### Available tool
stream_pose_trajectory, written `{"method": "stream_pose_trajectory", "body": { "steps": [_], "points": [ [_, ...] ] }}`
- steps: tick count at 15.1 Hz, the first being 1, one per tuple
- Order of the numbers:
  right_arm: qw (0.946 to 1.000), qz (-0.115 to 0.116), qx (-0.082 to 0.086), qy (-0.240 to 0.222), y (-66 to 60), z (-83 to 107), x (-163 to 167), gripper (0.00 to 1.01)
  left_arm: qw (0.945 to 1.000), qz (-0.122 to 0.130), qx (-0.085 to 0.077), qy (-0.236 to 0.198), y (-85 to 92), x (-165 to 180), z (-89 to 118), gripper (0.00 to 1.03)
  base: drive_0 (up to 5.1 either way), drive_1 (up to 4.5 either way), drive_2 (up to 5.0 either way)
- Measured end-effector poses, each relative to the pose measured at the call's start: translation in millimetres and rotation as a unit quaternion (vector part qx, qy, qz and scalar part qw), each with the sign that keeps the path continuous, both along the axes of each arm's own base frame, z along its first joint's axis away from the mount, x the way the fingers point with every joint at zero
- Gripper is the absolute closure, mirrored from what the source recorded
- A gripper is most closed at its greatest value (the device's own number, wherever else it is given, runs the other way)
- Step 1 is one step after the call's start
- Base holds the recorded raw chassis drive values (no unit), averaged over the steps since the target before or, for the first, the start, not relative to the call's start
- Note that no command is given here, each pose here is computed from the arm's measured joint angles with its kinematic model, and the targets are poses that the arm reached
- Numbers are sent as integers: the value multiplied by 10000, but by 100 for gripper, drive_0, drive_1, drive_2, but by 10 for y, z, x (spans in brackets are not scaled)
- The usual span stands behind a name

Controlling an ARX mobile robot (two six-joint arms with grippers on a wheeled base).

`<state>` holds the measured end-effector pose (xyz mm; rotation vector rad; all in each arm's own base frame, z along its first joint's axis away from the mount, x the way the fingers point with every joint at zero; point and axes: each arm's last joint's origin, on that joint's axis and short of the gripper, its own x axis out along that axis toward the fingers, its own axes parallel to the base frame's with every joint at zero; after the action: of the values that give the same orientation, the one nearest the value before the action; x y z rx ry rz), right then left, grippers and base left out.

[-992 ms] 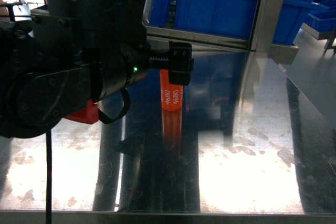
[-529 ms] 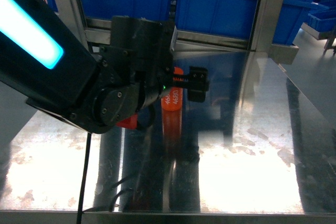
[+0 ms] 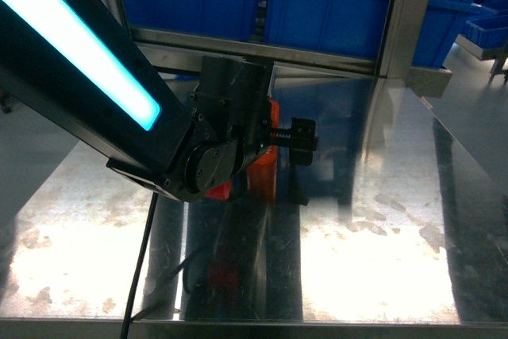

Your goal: Pick capacitor and pack into box

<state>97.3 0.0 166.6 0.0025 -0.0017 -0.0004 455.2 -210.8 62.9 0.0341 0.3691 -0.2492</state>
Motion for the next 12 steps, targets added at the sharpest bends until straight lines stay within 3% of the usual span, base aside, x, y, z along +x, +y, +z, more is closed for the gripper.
{"method": "stream_pose_trajectory", "body": {
  "steps": [3, 7, 8, 9, 10, 11, 12],
  "points": [
    [10000, 0, 0, 0, 0, 0, 0, 3, 10000, 57, -34, 43, 1, -1, -5, 15, 0, 0, 0],
    [10000, 0, 0, 0, 0, 0, 0, 3, 9998, 134, -148, 56, 47, -19, -40, 56, 0, 0, 0],
    [10000, 0, 0, 0, 0, 0, 0, 3, 9996, 167, -244, -45, 109, -91, 5, 59, 0, 0, 0],
    [10000, 0, 0, 2, 0, 0, 0, 3, 9966, 248, -469, -628, 310, -332, 430, 59, 0, 0, 0],
    [10000, 2, 0, 0, 0, 0, 0, 3, 9843, 416, -734, -1547, 756, -940, 1058, 59, 0, 0, 0],
    [10000, -2, 0, 0, 0, 0, 0, 3, 9812, 677, -624, -1694, 1286, -1760, 1186, 59, 0, 0, 0],
    [10000, -2, 0, 0, 0, 0, 0, 3, 9760, 803, -584, -1939, 1667, -2416, 1303, 59, 0, 0, 0]
  ]
}}
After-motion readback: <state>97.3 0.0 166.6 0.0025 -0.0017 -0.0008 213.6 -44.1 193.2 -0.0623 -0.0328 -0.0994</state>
